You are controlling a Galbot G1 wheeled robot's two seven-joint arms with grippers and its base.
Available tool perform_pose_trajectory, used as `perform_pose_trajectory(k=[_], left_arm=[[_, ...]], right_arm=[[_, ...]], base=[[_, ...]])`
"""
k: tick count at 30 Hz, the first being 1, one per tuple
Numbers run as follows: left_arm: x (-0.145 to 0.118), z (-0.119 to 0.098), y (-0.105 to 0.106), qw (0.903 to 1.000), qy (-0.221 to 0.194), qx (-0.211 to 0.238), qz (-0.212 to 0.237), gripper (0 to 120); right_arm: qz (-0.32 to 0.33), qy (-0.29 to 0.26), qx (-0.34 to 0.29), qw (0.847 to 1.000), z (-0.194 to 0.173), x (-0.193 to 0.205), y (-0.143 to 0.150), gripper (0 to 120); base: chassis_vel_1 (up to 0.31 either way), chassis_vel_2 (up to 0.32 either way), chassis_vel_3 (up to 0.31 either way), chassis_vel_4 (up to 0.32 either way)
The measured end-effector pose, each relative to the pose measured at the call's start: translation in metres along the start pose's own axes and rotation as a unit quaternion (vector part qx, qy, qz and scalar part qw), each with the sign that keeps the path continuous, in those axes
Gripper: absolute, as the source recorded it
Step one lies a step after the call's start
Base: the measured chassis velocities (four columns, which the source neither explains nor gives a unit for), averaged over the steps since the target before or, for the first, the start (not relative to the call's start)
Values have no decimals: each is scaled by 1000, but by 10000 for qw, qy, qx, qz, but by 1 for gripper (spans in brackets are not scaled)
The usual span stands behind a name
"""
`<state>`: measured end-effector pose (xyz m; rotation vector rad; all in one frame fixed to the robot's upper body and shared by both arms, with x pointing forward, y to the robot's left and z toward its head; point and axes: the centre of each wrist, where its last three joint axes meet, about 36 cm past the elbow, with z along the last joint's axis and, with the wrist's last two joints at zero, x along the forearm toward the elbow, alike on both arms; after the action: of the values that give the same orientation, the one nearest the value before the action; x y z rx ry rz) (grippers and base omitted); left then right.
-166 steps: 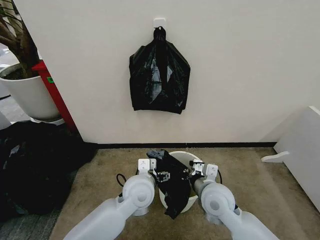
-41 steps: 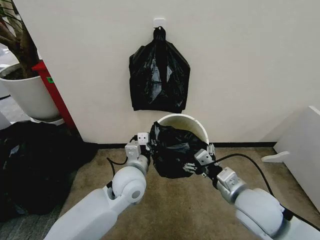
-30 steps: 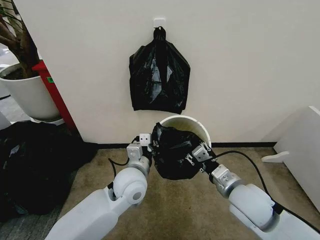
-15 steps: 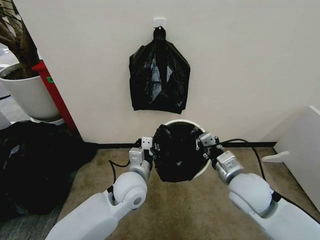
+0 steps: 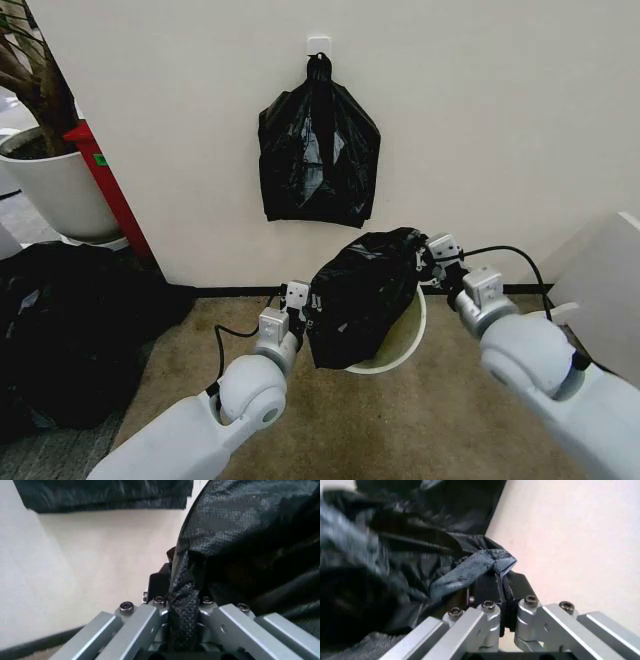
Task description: Place the garbage bag over the trash bin.
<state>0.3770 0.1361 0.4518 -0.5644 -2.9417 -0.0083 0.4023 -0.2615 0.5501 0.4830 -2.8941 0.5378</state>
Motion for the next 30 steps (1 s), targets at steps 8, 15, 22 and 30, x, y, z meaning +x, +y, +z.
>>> perform_pose_trajectory(k=[8, 15, 22, 30], left_arm=[[13, 11, 15, 9992, -321, -143, 200, 1], [21, 16, 17, 9982, -519, 88, 282, 1], [23, 8, 26, 9964, -663, 519, 138, 1], [23, -6, 40, 9882, -651, 1388, -29, 1]], right_arm=[[-784, 720, -462, 9932, -2, -2, -39, 0], [-1794, 963, -684, 9767, -4, -8, -78, 0], [-1983, 922, -651, 9736, 8, -4, -94, 14], [-1944, 690, -1247, 9705, 8, 11, -119, 44]], base=[[0, 0, 0, 0], [0, 0, 0, 0], [0, 0, 0, 0], [0, 0, 0, 0]])
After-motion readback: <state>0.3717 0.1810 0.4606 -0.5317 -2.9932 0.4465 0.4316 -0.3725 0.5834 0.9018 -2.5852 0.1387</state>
